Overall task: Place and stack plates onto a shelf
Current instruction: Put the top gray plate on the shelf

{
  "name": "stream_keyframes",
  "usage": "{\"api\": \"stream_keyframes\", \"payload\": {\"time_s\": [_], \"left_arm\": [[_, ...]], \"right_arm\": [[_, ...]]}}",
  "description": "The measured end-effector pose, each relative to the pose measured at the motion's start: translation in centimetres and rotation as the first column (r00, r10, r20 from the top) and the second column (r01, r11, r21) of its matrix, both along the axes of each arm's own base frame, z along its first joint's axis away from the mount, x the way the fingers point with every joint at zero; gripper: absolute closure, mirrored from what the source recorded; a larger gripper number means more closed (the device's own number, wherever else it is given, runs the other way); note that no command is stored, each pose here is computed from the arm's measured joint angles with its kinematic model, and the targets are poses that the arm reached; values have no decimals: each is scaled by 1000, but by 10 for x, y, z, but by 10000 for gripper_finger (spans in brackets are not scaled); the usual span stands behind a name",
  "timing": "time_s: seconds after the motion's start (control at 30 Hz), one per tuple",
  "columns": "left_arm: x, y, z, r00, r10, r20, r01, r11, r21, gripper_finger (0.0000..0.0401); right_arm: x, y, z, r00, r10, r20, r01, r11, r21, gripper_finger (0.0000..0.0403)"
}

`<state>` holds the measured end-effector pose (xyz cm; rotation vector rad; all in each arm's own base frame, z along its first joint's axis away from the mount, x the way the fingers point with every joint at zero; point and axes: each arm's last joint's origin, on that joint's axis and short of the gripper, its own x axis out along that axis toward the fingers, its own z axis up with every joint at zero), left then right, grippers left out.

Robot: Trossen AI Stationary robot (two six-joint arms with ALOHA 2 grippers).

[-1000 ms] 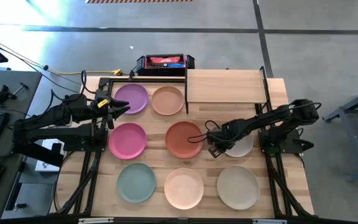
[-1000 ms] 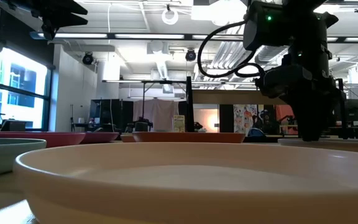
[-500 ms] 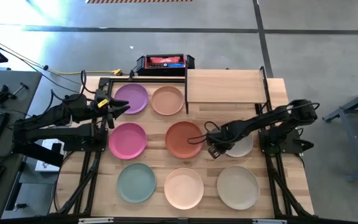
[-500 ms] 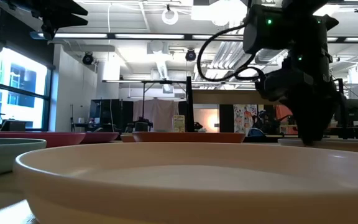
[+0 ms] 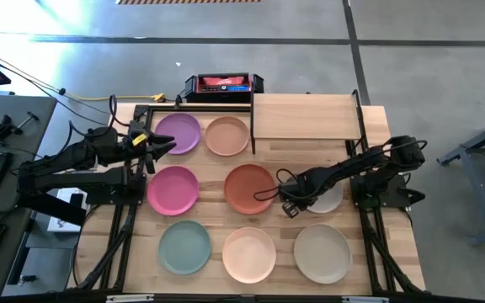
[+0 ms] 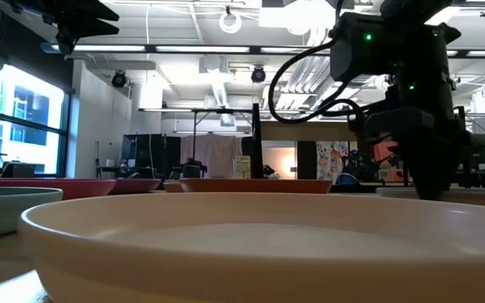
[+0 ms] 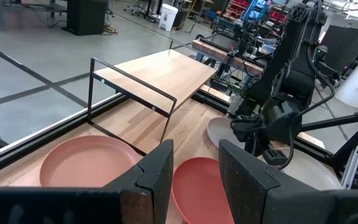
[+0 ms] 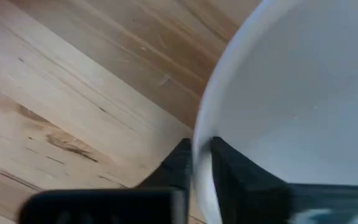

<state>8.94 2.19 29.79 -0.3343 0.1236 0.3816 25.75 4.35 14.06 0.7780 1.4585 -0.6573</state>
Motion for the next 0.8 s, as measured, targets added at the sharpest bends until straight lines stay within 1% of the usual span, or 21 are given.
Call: {"api": "stream_keyframes", "payload": {"time_s": [0.07, 0.17, 0.3, 0.37, 0.5, 0.57, 0.8], "left_arm": [[0, 0, 0, 1000, 0, 0, 0, 1000, 0, 286], [0, 0, 0, 1000, 0, 0, 0, 1000, 0, 286], [0, 0, 0, 1000, 0, -1, 0, 1000, 0, 286], [0, 0, 0, 1000, 0, -3, 0, 1000, 3, 286], [0, 0, 0, 1000, -6, -17, 7, 999, 39, 286], [0, 0, 0, 1000, -4, -17, 5, 999, 40, 286], [0, 0, 0, 1000, -5, -19, 5, 999, 41, 286]], "right_arm": [[0, 0, 0, 1000, -1, -3, 1, 1000, 6, 395], [0, 0, 0, 1000, -12, -7, 12, 1000, 21, 392], [-1, 2, 7, 1000, -9, -27, 11, 999, 49, 400], [3, 2, 16, 1000, 7, -20, -6, 998, 58, 401], [10, 3, 36, 998, 47, -31, -45, 997, 56, 403], [16, 4, 48, 998, 62, -20, -61, 997, 54, 402], [28, 6, 83, 998, 68, 16, -69, 997, 42, 402]]}}
